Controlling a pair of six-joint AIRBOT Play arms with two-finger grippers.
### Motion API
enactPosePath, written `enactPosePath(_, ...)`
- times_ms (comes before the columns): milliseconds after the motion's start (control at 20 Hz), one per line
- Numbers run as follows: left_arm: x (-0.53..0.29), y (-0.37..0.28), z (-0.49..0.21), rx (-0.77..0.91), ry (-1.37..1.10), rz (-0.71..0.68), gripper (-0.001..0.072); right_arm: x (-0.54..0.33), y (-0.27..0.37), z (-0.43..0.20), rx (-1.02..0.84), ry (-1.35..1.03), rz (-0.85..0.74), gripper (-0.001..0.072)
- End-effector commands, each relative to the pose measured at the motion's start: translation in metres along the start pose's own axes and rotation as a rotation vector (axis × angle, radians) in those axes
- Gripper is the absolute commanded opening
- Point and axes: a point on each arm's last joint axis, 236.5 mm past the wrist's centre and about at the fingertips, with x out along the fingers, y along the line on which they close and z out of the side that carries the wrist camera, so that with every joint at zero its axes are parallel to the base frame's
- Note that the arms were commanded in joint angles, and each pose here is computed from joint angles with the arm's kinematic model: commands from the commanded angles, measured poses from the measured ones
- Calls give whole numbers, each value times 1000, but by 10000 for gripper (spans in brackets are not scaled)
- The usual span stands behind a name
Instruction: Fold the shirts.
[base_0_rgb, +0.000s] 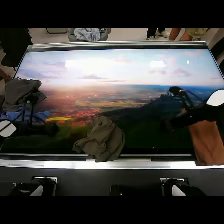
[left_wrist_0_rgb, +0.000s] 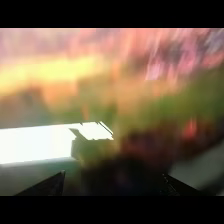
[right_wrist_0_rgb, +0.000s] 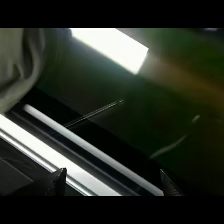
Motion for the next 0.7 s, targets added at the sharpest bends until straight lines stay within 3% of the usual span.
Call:
enactPosePath(0,33,-23,-50,-313,99,-304,709,44,10,-23,73,46,113,674)
enactPosePath(600,97,-50,-85,-349,217,-314,692,67,22,-34,115,45,187,674)
enactPosePath(650,99,-53,-83,-374,217,-329,628,67,23,-34,115,46,188,674)
